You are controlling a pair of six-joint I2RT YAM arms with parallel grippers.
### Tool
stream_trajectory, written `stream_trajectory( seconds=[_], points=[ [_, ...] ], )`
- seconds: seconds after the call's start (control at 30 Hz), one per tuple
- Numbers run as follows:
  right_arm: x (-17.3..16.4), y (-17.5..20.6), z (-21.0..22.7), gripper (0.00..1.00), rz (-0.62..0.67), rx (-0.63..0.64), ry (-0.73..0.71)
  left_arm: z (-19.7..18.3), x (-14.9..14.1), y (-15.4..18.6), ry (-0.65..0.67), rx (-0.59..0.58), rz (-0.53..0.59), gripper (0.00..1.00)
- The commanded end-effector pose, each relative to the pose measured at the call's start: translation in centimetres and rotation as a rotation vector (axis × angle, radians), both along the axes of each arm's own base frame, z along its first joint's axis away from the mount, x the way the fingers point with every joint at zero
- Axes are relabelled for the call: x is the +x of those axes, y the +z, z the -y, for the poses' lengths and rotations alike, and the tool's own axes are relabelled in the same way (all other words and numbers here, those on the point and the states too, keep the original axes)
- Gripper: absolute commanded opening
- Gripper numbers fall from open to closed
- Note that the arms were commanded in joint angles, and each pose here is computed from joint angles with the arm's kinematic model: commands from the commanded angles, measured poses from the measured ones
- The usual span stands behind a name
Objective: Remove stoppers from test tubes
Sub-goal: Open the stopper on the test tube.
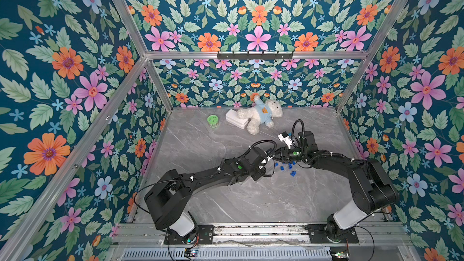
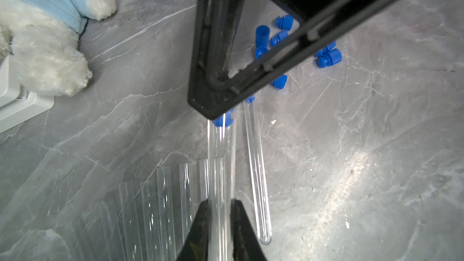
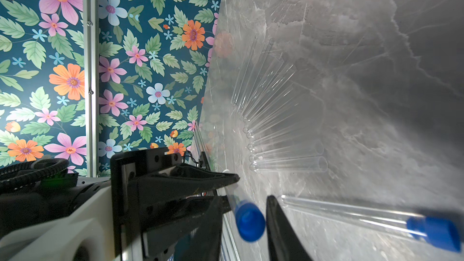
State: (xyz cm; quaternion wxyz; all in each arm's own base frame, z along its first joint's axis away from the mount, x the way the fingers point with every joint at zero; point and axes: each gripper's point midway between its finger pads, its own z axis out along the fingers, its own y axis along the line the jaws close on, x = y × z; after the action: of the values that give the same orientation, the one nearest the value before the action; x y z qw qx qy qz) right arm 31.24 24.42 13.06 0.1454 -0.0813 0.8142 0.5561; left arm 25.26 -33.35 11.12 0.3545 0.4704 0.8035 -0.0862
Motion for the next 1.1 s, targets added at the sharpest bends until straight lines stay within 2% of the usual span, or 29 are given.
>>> stream_trajectory(
  seconds=[0.0,0.4,0.73,1.07],
  points=[
    [0.00,0.26,-0.14,0.30,0.012,0.006,0.014,0.26,0.09,0.16,-0.004,-0.013,0.006,0.05],
    [-0.03,0.20,-0.21,0.21,0.009,0.007,0.016,0.28,0.06,0.25,-0.009,-0.013,0.007,0.04],
    [-0.04,0.31,-0.18,0.09,0.014,0.007,0.015,0.11,0.13,0.22,-0.003,-0.004,0.011,0.04],
    [-0.02,0.48,-0.07,0.05,0.019,0.006,0.009,-0.26,0.11,-0.21,0.004,0.015,0.009,0.04]
  ],
)
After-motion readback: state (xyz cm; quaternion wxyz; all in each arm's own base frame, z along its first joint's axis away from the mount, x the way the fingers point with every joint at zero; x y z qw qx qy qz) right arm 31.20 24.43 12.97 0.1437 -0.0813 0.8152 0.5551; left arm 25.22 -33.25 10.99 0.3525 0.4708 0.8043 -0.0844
